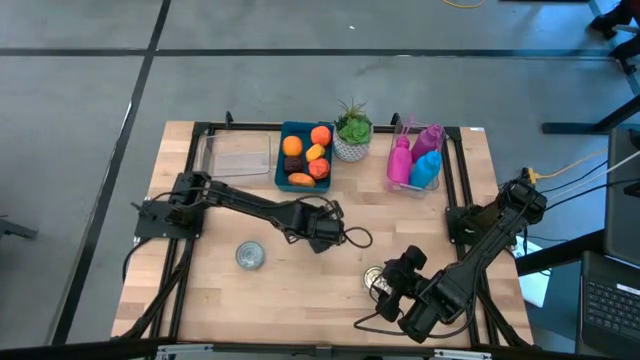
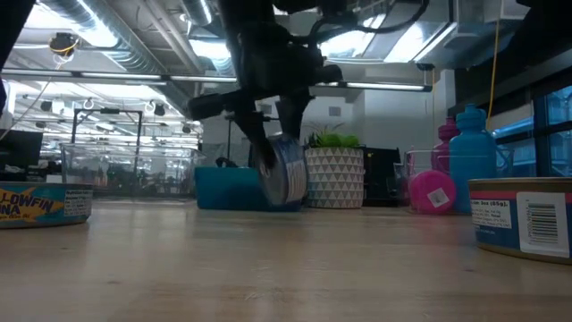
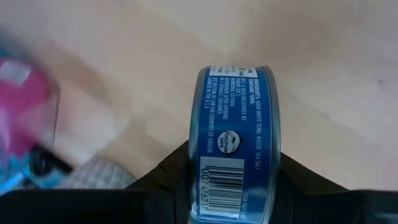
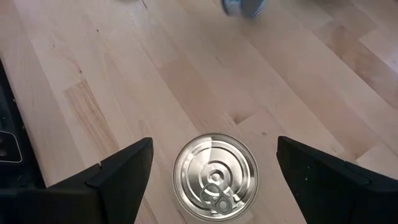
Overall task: Pick & Place Food Item
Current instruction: Put the blue tuna can into the left transparent bin
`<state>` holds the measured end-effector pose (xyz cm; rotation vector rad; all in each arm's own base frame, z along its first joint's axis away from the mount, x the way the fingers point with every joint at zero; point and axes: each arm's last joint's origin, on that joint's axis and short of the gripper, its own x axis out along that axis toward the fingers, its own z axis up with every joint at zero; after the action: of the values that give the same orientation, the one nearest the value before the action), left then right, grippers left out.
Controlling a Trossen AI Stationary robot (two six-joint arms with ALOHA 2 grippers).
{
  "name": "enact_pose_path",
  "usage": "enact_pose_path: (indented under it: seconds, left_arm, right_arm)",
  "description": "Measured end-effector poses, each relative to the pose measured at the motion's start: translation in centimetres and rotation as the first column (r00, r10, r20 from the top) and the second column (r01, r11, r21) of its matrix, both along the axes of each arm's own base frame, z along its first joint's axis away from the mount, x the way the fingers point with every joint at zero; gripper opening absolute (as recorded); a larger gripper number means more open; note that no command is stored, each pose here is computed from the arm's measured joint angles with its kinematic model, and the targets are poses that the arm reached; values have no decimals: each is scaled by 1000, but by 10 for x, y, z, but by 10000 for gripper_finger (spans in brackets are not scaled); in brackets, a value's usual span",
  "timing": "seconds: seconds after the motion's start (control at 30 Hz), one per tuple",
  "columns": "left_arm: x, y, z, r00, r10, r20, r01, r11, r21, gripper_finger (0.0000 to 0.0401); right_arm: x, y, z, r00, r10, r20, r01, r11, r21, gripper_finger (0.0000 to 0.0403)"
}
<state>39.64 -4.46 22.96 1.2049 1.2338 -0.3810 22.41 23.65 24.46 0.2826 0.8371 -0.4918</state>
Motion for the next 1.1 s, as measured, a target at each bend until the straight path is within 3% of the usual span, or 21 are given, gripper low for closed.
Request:
enact_pose_path:
  seconds: [0.23,0.33,0.4,0.57,0.73,0.83,1.0,1.1]
  left_arm:
    - [-14,30,40,964,220,147,-203,971,-123,119]
    - [-27,53,62,912,354,209,-314,928,-202,122]
    - [-38,70,77,860,454,234,-388,878,-279,131]
    - [-72,119,110,665,702,254,-546,689,-476,131]
    - [-118,169,133,406,893,191,-655,431,-621,120]
    - [-145,191,143,268,953,142,-667,290,-686,128]
    - [-181,212,151,80,993,91,-694,121,-710,134]
    - [-197,222,146,-38,999,17,-705,-15,-709,126]
  right_arm:
    - [0,0,0,1000,10,-5,-10,1000,-8,341]
    - [0,0,0,1000,12,-6,-12,1000,-10,341]
    - [0,0,0,1000,15,-7,-15,1000,-12,341]
    - [0,0,0,1000,21,-9,-21,1000,-17,341]
    - [0,0,0,1000,25,-11,-25,999,-19,341]
    - [-2,1,0,999,33,-12,-34,999,-21,341]
    - [-5,5,0,999,41,-4,-41,999,-22,341]
    - [-6,6,0,999,45,-2,-45,999,-23,341]
